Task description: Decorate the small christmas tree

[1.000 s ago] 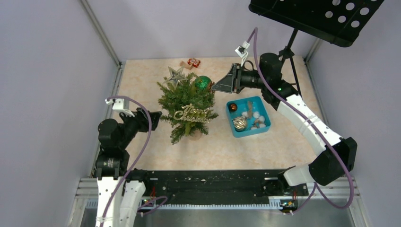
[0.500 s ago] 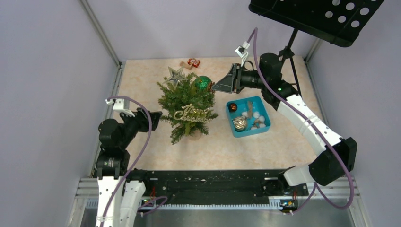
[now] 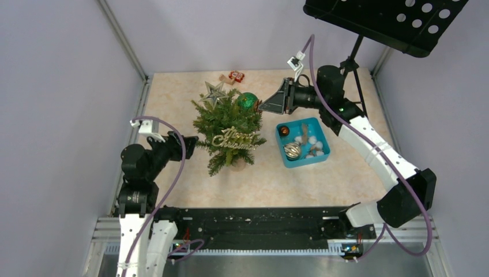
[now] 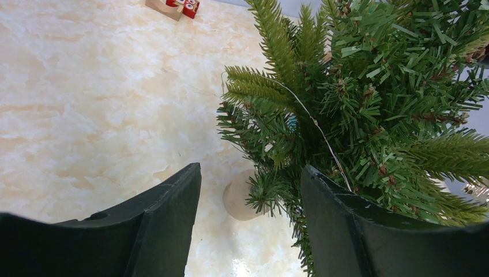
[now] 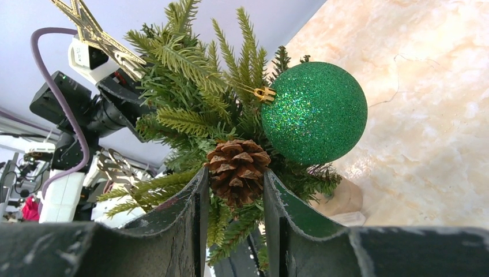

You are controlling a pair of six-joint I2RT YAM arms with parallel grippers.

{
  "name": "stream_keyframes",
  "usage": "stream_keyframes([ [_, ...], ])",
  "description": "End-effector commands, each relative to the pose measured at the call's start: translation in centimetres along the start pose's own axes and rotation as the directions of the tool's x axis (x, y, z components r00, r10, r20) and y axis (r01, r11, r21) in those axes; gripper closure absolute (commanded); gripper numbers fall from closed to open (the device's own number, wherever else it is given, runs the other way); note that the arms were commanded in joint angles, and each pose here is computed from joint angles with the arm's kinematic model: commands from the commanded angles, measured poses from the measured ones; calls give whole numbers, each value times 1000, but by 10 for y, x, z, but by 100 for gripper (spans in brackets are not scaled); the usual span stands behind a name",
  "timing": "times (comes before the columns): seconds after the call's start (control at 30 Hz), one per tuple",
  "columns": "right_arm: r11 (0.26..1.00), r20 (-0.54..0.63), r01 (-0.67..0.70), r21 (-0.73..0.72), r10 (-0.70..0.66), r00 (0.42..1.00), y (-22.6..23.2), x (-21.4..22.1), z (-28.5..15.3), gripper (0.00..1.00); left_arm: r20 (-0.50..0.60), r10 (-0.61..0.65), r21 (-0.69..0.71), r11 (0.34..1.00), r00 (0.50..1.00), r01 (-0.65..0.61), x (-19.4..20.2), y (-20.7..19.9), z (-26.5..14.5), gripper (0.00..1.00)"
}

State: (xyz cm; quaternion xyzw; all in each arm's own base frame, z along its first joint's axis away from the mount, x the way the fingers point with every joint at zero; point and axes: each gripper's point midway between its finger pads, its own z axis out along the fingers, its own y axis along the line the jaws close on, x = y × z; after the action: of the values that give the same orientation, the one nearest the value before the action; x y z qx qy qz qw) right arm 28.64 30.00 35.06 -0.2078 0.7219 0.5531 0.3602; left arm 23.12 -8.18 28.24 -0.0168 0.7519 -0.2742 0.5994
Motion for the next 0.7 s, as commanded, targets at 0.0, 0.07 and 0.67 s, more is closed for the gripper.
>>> stream_keyframes([
  [0.0, 998, 22, 53, -33, -52, 998, 16, -2, -6, 69, 52, 25, 31, 999, 998, -26, -16, -7, 2, 31],
  [0.07, 998, 18, 51, -33, -50, 999, 15, -1, -5, 65, 51, 24, 31, 999, 998, -26, -16, -7, 2, 31],
  [0.67, 998, 9, 39, -58, -38, 999, 16, 1, -4, 42, 50, 31, 28, 999, 998, -33, -15, -6, 1, 32],
])
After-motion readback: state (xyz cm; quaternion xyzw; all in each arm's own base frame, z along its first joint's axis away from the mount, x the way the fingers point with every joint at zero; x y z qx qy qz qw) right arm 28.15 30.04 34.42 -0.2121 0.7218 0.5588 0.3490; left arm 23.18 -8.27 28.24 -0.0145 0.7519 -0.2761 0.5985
